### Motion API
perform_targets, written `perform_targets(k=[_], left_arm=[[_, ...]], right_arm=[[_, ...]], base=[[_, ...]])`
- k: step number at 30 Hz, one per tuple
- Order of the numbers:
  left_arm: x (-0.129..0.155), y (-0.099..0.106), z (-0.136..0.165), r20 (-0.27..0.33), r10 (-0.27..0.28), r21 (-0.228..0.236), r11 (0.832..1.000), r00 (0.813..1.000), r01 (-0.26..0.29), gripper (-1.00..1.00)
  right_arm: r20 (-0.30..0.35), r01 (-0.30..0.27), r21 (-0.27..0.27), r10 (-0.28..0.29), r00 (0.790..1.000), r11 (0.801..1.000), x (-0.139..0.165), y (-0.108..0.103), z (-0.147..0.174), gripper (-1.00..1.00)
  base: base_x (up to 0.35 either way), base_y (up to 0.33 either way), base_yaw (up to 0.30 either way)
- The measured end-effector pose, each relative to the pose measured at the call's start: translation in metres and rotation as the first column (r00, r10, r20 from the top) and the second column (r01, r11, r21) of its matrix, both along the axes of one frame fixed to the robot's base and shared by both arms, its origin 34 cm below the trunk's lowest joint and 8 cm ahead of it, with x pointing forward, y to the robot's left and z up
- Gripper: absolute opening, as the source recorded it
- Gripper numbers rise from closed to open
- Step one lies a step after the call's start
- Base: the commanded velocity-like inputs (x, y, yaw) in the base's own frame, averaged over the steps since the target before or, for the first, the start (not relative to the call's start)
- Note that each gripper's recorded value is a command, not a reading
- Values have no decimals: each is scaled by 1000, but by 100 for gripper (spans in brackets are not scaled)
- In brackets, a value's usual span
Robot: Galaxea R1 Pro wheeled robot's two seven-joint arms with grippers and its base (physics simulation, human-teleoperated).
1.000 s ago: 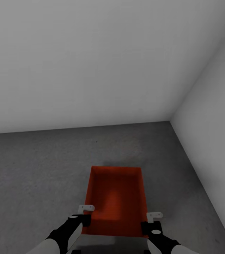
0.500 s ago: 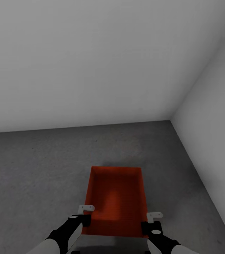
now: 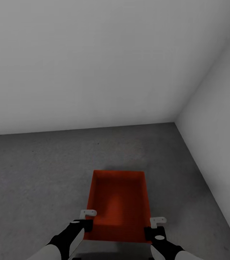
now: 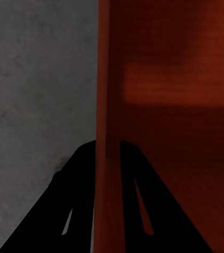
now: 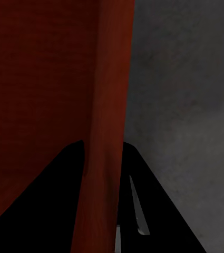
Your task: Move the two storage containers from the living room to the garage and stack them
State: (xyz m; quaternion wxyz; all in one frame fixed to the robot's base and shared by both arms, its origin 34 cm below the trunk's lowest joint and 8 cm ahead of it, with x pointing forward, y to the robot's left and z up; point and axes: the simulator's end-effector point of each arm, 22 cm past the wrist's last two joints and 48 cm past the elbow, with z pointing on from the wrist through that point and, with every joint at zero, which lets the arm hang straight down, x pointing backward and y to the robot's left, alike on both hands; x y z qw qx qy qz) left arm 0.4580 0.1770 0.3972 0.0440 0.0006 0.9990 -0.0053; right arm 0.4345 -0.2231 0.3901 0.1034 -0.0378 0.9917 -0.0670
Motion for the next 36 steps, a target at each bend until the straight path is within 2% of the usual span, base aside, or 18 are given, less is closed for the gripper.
perform_targets(k=[29, 36], left_arm=[[-3, 0, -51, 1, 0, 0, 1000, 1000, 0, -100], [-3, 0, -51, 0, 1, 0, 1000, 1000, -1, -100]], right_arm=[[1, 0, 0, 0, 1000, 1000, -3, 0, -50, -100], [0, -1, 0, 1, 1000, 1000, -3, 0, -51, -100]], base=[[0, 0, 0], [0, 0, 0]])
